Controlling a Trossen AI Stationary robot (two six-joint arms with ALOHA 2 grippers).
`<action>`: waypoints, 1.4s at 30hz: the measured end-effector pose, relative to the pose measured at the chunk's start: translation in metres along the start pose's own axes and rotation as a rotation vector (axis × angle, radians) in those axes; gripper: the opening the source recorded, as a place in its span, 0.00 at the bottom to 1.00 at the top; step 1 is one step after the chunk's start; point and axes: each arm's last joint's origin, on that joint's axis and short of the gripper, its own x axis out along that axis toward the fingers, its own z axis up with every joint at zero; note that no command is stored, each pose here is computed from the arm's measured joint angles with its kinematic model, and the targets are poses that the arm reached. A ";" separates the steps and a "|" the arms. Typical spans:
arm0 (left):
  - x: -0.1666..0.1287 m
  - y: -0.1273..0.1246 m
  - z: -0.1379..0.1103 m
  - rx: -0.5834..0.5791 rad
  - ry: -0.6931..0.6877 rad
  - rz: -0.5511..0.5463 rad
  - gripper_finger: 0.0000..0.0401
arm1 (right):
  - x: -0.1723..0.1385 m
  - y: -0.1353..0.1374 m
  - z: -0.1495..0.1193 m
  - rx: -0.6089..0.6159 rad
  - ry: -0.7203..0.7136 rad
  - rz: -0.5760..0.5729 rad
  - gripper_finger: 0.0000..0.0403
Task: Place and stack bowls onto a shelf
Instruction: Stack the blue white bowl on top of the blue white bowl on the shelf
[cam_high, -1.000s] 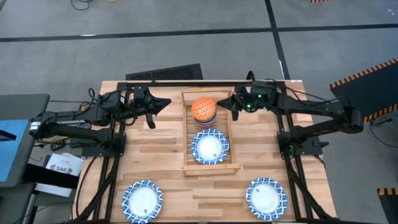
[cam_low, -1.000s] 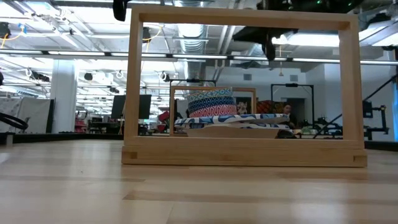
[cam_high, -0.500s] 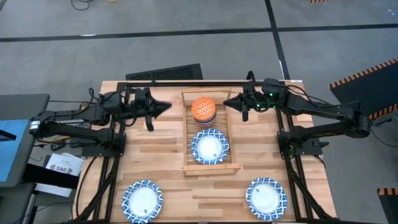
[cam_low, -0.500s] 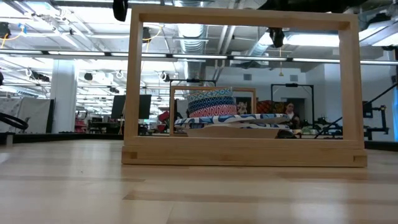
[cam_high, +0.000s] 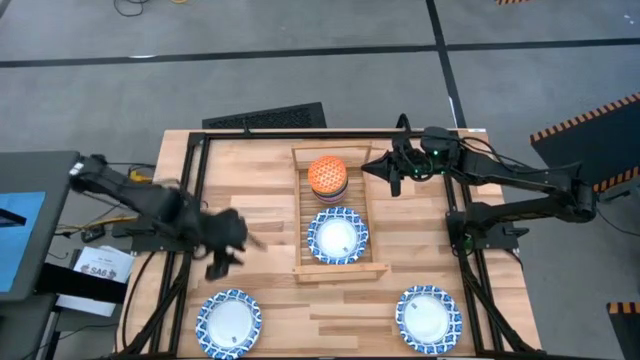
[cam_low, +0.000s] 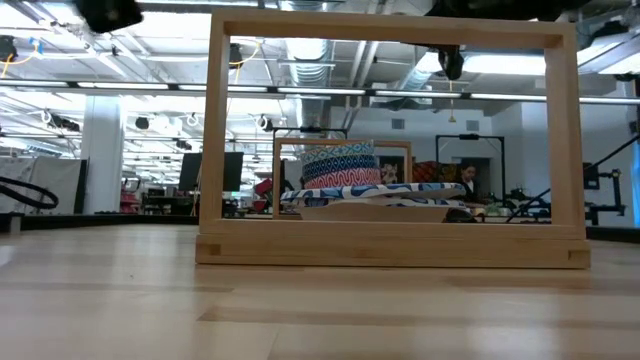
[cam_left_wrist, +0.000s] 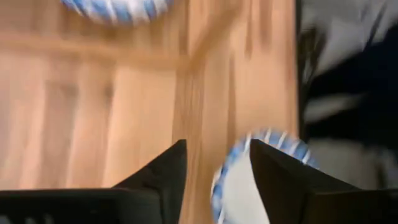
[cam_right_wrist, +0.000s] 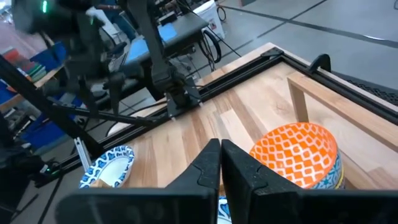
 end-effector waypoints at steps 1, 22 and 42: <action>0.010 -0.004 -0.007 0.028 0.055 0.010 0.42 | 0.000 0.000 0.000 0.001 0.000 0.000 0.10; 0.147 -0.017 -0.080 0.127 0.482 -0.027 0.51 | 0.000 -0.002 -0.005 0.020 0.046 -0.025 0.07; 0.089 -0.003 -0.057 -0.039 0.437 -0.214 0.01 | 0.000 -0.003 -0.007 0.002 0.073 -0.036 0.08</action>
